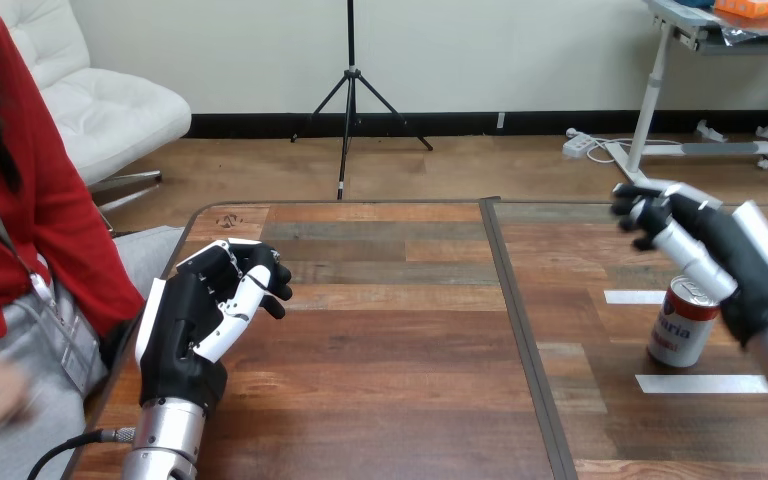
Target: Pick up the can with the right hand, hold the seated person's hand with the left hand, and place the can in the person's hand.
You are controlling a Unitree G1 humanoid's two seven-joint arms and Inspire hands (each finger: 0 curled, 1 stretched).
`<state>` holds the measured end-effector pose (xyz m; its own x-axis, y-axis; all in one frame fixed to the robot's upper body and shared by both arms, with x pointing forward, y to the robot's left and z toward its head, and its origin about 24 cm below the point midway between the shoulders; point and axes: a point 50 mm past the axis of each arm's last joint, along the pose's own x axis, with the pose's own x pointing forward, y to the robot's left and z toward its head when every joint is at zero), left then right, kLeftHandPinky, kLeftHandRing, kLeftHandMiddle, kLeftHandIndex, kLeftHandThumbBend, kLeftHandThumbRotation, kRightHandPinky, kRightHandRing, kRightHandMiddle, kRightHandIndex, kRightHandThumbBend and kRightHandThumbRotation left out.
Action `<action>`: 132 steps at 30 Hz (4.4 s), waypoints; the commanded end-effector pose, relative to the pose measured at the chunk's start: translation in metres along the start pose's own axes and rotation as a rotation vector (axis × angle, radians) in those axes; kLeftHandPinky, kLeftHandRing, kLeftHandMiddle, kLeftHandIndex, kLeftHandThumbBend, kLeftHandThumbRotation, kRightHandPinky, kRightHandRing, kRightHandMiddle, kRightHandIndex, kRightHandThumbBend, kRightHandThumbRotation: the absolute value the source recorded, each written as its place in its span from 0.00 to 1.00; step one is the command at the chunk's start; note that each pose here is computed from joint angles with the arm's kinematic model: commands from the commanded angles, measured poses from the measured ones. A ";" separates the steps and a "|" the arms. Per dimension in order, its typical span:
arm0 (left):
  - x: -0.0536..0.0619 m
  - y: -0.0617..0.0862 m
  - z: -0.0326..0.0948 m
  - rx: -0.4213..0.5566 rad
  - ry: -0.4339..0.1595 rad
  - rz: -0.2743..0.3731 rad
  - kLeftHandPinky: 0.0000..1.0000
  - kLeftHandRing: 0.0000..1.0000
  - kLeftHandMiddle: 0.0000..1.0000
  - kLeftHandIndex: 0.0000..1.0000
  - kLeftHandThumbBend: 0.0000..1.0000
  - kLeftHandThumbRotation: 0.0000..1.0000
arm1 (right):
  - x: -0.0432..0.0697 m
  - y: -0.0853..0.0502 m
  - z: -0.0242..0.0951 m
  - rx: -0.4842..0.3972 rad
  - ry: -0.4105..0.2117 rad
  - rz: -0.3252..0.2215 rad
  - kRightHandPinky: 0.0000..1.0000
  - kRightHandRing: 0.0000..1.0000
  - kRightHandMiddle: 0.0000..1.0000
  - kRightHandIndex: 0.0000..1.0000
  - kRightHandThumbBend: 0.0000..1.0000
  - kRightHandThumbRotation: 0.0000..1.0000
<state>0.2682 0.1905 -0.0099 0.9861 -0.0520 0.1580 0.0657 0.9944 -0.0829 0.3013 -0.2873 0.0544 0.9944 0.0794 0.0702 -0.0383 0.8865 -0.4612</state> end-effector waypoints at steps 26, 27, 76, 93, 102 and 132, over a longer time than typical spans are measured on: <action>0.019 -0.004 0.019 0.033 -0.090 -0.035 0.33 0.43 0.46 0.45 0.36 0.27 | 0.047 -0.059 0.049 -0.103 -0.044 -0.173 0.66 0.74 0.76 0.75 0.87 0.87; 0.019 -0.004 0.019 0.033 -0.090 -0.035 0.33 0.43 0.46 0.45 0.36 0.27 | 0.047 -0.061 0.049 -0.112 -0.030 -0.179 0.66 0.74 0.76 0.76 0.88 0.86; 0.019 -0.006 0.018 0.049 -0.088 -0.040 0.32 0.42 0.45 0.45 0.35 0.26 | 0.037 -0.054 -0.001 -0.365 0.416 -0.068 0.67 0.83 0.87 0.88 1.00 0.55; 0.019 -0.006 0.019 0.050 -0.096 -0.041 0.32 0.41 0.45 0.44 0.34 0.25 | 0.032 -0.040 -0.013 -0.425 0.485 -0.014 0.70 0.85 0.88 0.87 1.00 0.61; 0.018 -0.005 0.019 0.058 -0.096 -0.036 0.31 0.41 0.45 0.44 0.37 0.25 | 0.032 -0.035 -0.016 -0.432 0.498 -0.002 0.68 0.82 0.86 0.85 1.00 0.59; 0.018 -0.006 0.020 0.062 -0.106 -0.045 0.29 0.39 0.43 0.43 0.33 0.25 | 0.036 -0.021 -0.018 -0.448 0.522 0.047 0.66 0.79 0.85 0.85 1.00 0.50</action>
<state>0.2685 0.1889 -0.0089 0.9850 -0.0565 0.1629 0.0658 0.9965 -0.0520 0.3190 -0.3237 0.0288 0.8749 -0.2421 -0.4194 -0.1960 0.6149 -0.7639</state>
